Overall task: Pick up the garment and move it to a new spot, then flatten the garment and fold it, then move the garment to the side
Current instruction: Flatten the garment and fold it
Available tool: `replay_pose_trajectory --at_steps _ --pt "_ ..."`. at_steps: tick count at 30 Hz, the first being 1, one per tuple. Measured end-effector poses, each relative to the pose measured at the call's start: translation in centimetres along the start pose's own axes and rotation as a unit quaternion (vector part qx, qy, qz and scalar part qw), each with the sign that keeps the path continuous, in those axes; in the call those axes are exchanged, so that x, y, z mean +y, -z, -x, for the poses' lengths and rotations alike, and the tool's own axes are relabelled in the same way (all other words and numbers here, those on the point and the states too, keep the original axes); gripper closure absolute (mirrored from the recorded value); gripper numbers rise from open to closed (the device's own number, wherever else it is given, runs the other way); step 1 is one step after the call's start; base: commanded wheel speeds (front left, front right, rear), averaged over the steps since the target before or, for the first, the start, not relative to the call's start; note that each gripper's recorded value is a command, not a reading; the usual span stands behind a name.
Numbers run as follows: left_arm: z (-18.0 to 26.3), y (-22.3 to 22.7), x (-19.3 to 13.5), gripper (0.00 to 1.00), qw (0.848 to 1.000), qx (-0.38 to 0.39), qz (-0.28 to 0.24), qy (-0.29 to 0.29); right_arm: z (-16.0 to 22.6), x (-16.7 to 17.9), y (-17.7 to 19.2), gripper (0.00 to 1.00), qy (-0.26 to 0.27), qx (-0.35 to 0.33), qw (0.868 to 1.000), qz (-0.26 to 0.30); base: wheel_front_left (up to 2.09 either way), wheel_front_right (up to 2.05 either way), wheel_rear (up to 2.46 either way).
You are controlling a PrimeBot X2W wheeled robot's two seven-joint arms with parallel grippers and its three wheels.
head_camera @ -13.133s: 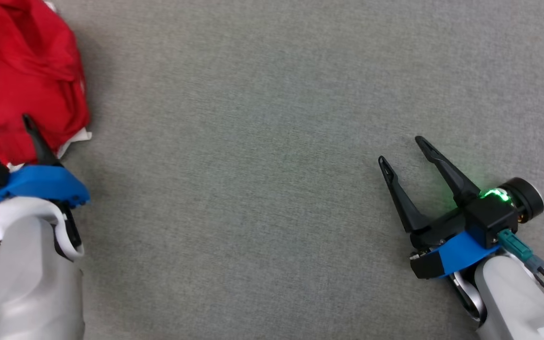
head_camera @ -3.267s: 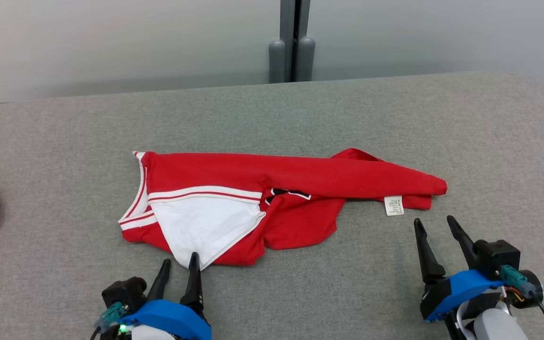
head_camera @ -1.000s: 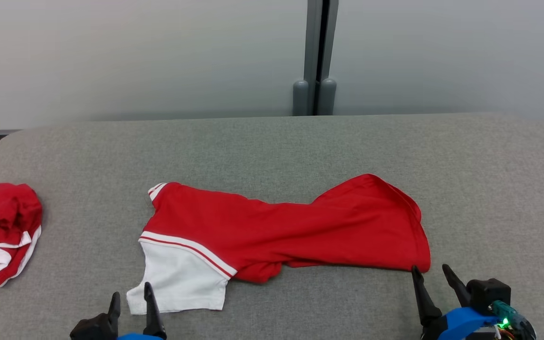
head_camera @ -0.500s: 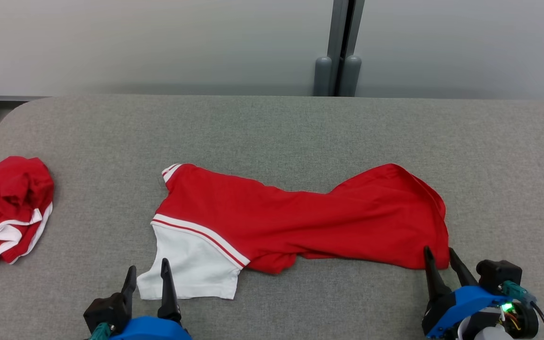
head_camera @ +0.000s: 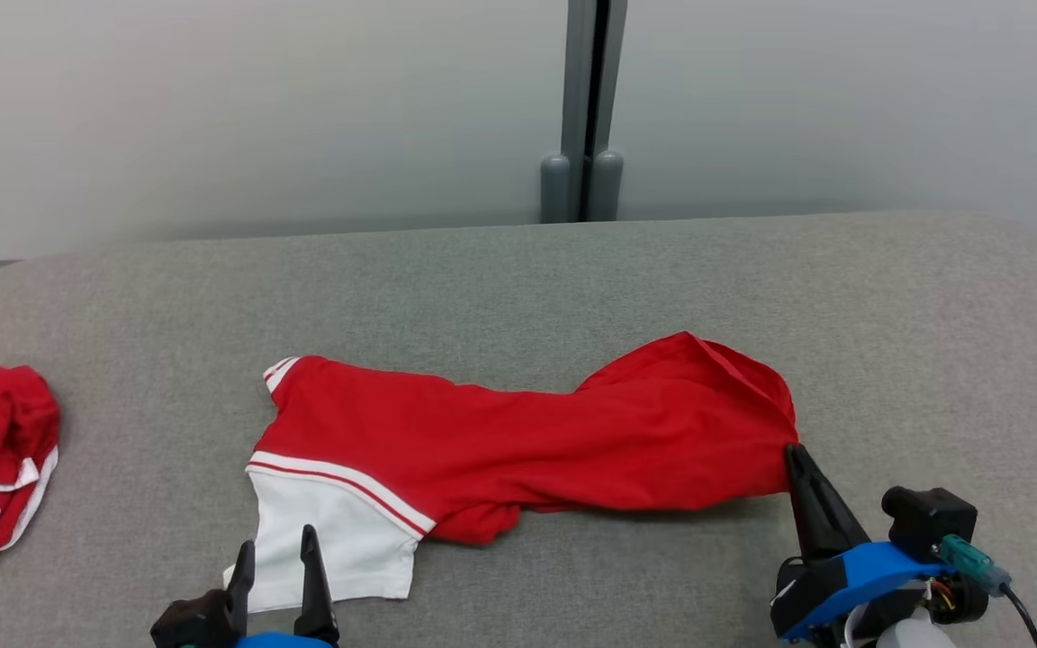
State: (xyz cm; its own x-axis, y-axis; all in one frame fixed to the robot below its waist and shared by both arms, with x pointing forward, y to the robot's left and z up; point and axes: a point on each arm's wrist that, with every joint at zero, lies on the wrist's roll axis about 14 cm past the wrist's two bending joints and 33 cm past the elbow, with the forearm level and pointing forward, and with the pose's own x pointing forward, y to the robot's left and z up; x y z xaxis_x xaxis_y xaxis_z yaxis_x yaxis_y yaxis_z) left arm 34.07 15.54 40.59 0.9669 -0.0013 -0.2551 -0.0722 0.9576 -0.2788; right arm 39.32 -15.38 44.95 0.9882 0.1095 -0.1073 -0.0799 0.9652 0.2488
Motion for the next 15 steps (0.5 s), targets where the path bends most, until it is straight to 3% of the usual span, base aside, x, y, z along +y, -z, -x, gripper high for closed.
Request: replay_pose_trajectory --at_steps 9,15 --pt "-0.6 0.2 -2.1 0.0 1.0 0.005 0.0 0.03 2.3 -1.0 1.0 1.0 0.021 0.005 0.999 -0.031 0.0 0.0 0.0" --pt "-1.8 0.8 -2.8 0.0 0.999 0.018 0.0 0.036 -0.4 -2.5 1.5 1.0 0.029 0.026 0.999 -0.005 0.0 0.0 0.0"
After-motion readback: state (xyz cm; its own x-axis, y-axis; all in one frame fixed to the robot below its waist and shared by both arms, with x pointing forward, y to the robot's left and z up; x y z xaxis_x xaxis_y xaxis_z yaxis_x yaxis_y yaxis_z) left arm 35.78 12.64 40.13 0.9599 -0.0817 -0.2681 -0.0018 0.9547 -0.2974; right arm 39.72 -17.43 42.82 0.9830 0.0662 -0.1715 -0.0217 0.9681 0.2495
